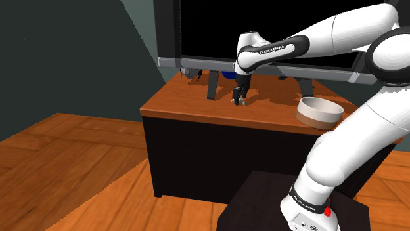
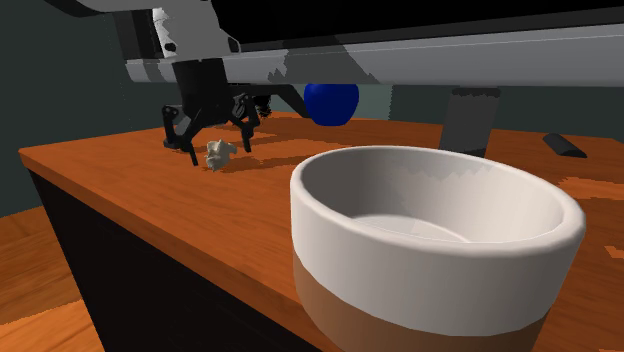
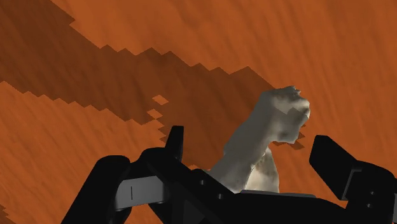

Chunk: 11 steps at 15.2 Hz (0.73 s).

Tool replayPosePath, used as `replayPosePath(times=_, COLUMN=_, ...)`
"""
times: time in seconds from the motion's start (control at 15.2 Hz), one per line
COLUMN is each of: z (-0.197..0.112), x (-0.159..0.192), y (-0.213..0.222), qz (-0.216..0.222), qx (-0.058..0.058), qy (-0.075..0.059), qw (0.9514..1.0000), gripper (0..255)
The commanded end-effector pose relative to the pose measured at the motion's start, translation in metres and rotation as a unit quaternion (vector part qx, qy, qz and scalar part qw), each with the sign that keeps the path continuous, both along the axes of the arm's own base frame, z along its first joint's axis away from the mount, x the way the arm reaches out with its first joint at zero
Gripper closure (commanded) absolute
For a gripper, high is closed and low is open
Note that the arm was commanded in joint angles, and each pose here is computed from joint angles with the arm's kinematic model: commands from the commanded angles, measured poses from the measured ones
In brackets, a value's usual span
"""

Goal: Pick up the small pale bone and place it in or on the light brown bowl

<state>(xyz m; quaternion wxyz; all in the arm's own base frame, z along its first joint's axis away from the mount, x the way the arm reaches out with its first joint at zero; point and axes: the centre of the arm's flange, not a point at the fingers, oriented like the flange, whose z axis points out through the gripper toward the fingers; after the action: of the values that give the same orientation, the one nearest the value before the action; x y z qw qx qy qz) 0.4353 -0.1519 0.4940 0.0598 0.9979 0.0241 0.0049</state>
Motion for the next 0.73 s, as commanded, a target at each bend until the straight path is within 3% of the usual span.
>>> replayPosePath(times=0.0, z=-0.0001, x=0.0, y=0.0, qz=0.0, qx=0.0, qy=0.0, qw=1.0, gripper=0)
replayPosePath(times=0.07, z=0.0, x=0.0, y=0.0, qz=0.0, qx=0.0, qy=0.0, qw=1.0, gripper=0)
replayPosePath(times=0.13, z=0.0, x=0.0, y=0.0, qz=0.0, qx=0.0, qy=0.0, qw=1.0, gripper=255)
replayPosePath(times=0.66, z=0.0004, x=0.0025, y=0.0012, qz=0.0, qx=0.0, qy=0.0, qw=1.0, gripper=255)
